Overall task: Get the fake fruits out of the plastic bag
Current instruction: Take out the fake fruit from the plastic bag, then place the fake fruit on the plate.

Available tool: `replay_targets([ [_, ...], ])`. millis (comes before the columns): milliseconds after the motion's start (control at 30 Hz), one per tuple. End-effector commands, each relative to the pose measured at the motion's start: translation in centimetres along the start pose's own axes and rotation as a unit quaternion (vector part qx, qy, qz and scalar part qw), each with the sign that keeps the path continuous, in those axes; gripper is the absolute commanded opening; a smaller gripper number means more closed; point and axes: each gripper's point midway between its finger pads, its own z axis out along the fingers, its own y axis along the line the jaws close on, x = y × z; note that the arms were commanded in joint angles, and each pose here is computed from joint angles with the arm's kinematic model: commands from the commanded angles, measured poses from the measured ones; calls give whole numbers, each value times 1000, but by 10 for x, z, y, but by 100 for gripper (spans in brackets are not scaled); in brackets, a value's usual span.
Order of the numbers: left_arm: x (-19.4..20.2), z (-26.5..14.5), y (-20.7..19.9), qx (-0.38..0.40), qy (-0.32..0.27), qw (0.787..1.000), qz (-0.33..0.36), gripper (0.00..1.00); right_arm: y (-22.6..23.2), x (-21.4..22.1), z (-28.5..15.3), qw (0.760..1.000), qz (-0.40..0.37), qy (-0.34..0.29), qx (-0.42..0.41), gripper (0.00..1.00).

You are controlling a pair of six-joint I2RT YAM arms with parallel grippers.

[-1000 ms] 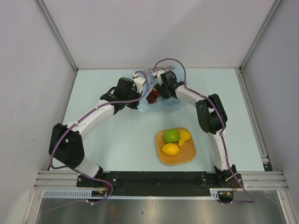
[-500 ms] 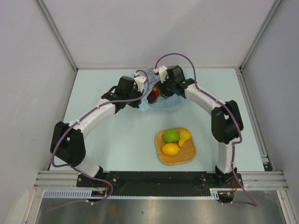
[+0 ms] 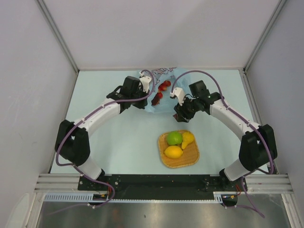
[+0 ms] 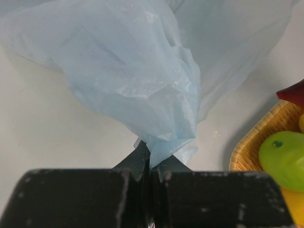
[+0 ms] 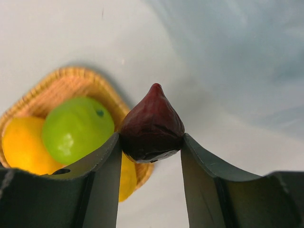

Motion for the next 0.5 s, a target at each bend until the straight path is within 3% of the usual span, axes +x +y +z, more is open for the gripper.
replay_targets([
  [0, -23, 1, -18, 31, -24, 999, 0, 0, 9, 27, -1, 1000, 7, 21, -16, 31],
  [267, -28, 1, -28, 42, -23, 999, 14, 0, 23, 45, 10, 996, 63, 41, -50, 31],
  [467, -25, -6, -26, 33, -25, 999, 26, 0, 29, 44, -33, 997, 51, 29, -43, 29],
])
